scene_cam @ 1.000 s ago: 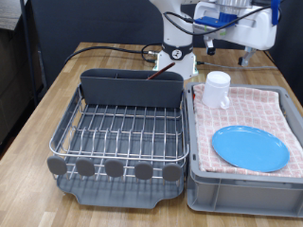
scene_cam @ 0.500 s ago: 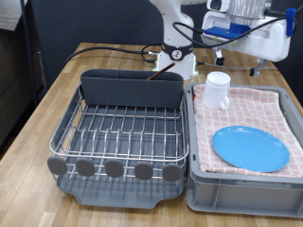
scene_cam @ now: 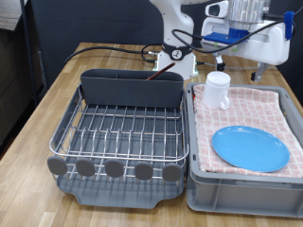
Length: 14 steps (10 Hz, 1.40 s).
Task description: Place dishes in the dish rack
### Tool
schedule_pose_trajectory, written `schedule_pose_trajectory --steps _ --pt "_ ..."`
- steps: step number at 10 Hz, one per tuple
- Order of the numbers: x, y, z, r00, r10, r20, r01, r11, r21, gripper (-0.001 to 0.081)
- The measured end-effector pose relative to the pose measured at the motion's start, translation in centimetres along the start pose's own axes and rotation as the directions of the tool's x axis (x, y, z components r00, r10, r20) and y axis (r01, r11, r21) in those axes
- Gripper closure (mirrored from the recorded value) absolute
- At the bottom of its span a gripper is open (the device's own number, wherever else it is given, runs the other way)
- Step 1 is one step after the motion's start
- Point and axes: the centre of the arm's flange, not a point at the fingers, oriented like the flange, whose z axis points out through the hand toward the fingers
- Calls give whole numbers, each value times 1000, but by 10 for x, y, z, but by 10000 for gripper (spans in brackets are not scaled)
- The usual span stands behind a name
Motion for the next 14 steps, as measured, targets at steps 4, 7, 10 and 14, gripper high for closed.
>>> schedule_pose_trajectory --steps 4,7,10,14 --pt "19 18 44 994 -38 101 30 997 76 4" --pt "33 25 71 982 -102 159 81 988 131 4" --pt "32 23 76 978 -114 172 90 986 143 4" --pt "25 21 83 966 -153 209 114 975 189 4"
